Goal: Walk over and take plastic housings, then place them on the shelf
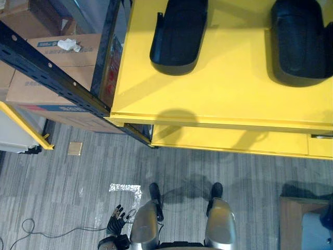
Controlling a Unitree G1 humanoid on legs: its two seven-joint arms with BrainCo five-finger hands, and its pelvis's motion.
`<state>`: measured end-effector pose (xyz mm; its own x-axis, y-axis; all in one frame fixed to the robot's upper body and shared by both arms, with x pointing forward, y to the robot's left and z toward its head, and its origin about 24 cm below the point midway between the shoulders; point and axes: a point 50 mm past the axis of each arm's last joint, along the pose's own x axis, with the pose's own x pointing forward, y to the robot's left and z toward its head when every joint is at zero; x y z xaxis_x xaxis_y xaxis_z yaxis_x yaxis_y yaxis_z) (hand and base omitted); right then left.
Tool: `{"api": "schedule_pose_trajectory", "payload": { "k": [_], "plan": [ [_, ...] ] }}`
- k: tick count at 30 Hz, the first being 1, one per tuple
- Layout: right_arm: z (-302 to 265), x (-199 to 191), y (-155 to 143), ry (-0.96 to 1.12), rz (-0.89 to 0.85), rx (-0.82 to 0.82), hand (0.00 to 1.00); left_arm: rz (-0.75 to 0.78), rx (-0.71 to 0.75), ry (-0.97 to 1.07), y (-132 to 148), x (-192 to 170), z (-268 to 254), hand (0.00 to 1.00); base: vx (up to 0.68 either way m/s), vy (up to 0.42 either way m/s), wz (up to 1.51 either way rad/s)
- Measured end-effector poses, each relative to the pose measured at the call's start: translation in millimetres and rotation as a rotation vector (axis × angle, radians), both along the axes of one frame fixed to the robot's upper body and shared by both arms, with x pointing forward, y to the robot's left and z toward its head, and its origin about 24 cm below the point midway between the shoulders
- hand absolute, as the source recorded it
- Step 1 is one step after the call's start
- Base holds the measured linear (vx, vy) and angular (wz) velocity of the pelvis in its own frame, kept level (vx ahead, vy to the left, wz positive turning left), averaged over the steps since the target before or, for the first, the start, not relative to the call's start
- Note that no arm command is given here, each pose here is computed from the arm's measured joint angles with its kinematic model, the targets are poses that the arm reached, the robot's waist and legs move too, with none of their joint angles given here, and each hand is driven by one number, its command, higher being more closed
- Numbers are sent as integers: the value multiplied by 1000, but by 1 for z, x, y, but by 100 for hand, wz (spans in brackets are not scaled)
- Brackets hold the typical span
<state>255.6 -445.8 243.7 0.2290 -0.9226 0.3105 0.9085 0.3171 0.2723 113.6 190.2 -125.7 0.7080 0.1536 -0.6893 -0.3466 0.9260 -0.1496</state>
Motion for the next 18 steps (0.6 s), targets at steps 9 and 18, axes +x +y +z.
{"api": "schedule_pose_trajectory", "payload": {
  "k": [9, 18],
  "plan": [
    [29, 2, -2, -28, 30, -49, 0, 15, -28, -1, -3, 0, -1, 0, 1, -16, 10],
    [37, 5, 1, -26, 32, -77, 0, -1, -36, -10, -6, 0, 0, 0, -11, -12, 2]
  ]
}}
